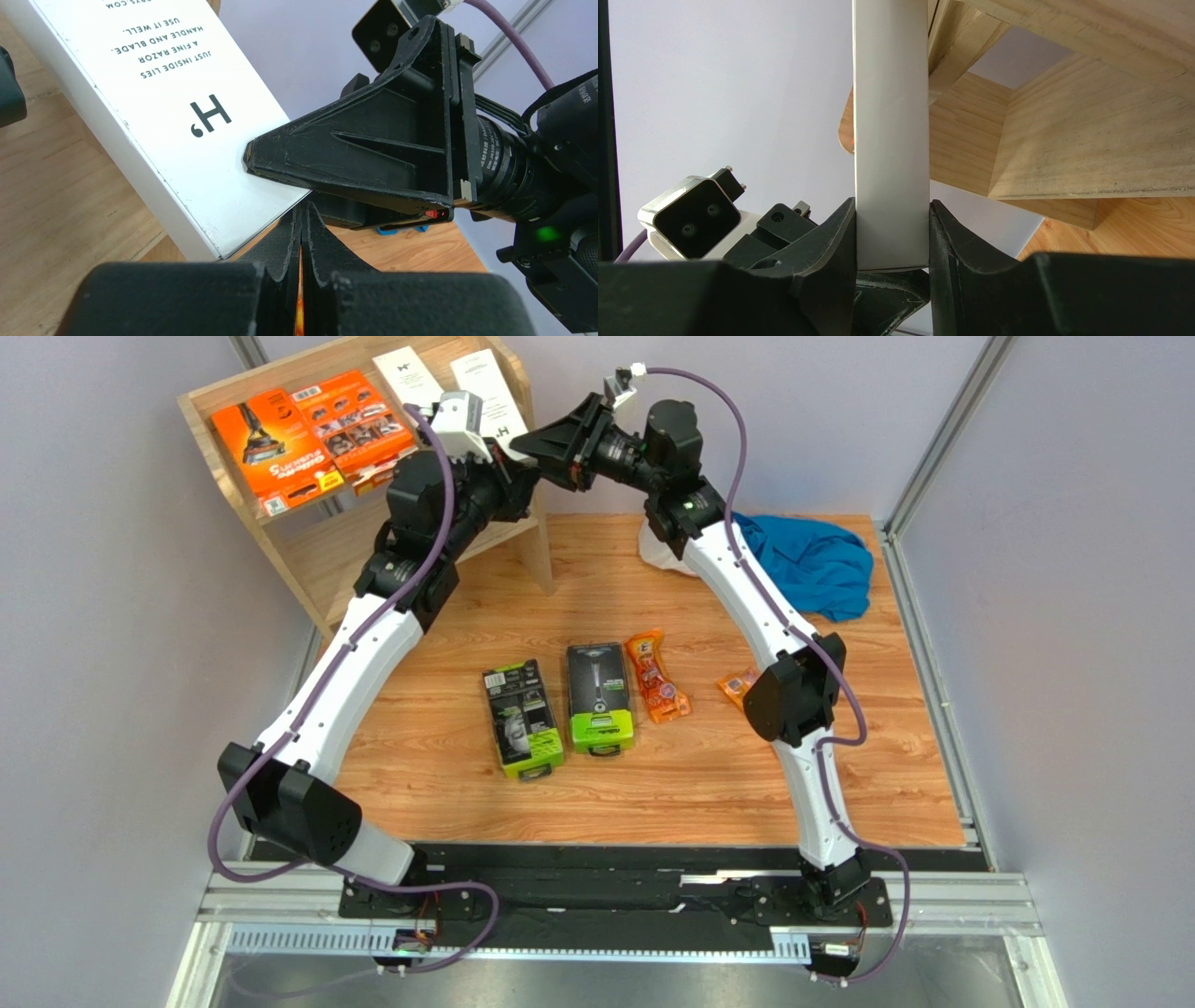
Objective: Place and organize the shaving razors onto the shelf
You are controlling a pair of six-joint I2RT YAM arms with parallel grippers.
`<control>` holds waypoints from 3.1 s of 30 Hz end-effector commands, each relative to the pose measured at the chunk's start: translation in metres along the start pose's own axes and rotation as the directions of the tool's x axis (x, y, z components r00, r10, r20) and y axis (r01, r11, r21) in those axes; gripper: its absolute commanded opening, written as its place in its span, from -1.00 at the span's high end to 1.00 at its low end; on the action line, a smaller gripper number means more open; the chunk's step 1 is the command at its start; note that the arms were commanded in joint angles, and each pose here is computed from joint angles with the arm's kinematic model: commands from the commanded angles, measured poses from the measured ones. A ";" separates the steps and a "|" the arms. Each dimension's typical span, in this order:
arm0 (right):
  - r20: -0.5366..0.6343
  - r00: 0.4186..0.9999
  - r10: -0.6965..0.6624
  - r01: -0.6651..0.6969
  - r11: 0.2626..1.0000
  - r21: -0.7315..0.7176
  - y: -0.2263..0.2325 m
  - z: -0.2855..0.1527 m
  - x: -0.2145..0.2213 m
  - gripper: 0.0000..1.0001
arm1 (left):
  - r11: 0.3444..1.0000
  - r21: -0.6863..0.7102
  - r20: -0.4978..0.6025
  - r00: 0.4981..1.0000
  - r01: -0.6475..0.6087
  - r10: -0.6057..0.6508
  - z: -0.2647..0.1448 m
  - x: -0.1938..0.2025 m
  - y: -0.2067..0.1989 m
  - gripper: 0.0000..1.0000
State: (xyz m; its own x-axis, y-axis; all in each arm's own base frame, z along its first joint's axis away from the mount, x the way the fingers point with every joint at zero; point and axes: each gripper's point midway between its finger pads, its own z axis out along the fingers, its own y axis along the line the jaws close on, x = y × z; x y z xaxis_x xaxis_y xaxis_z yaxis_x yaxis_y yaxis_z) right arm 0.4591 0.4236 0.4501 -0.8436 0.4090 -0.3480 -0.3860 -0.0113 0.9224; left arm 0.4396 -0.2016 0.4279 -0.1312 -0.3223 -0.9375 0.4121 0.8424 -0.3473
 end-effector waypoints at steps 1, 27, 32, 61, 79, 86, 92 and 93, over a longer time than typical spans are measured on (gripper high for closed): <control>-0.001 0.999 -0.041 0.041 0.995 -0.088 0.030 -0.002 0.000 0.90 | 0.999 -0.007 0.087 0.995 -0.042 0.042 0.002 -0.033 0.002 1.00; 0.006 1.000 -0.007 0.008 0.995 -0.101 0.020 0.005 -0.002 -0.02 | 0.997 -0.036 0.220 0.973 -0.064 0.070 0.019 -0.059 0.012 1.00; 0.013 1.000 -0.025 0.026 0.992 -0.121 0.030 0.002 -0.003 -0.13 | 0.998 -0.042 0.232 0.971 -0.055 0.063 0.025 -0.062 0.016 1.00; -0.020 0.994 -0.112 0.111 0.994 -0.010 0.033 -0.056 0.029 -0.36 | 0.998 0.067 0.283 0.959 -0.021 0.001 0.048 -0.095 0.020 1.00; -0.140 0.971 -0.195 0.240 0.758 0.607 -0.115 -0.193 0.106 -0.37 | 0.963 0.245 -0.059 0.993 0.115 -0.103 -0.070 -0.006 -0.032 -0.50; -0.302 0.898 -0.320 0.374 0.194 0.907 -0.170 -0.309 0.083 -0.43 | 0.957 0.237 -0.379 0.923 0.169 -0.069 -0.104 0.111 -0.043 -0.71; -0.413 0.873 -0.261 0.416 -0.046 0.908 -0.195 -0.355 0.082 -0.49 | 0.949 0.209 -0.523 0.847 0.237 -0.096 -0.133 0.186 -0.047 -0.98; -0.421 0.873 -0.245 0.417 -0.069 0.906 -0.201 -0.358 0.083 -0.50 | 0.946 0.213 -0.526 0.845 0.244 -0.099 -0.135 0.191 -0.047 -0.98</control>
State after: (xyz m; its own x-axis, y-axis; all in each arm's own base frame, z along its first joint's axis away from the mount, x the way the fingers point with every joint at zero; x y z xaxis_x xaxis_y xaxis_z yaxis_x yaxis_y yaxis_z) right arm 0.3342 0.1764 0.1804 -0.8027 0.0852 -0.5902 -0.0230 0.9846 0.1735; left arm 0.2945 -0.2449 0.2655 -0.6172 -0.1324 -0.7756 0.5325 0.6555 -0.5356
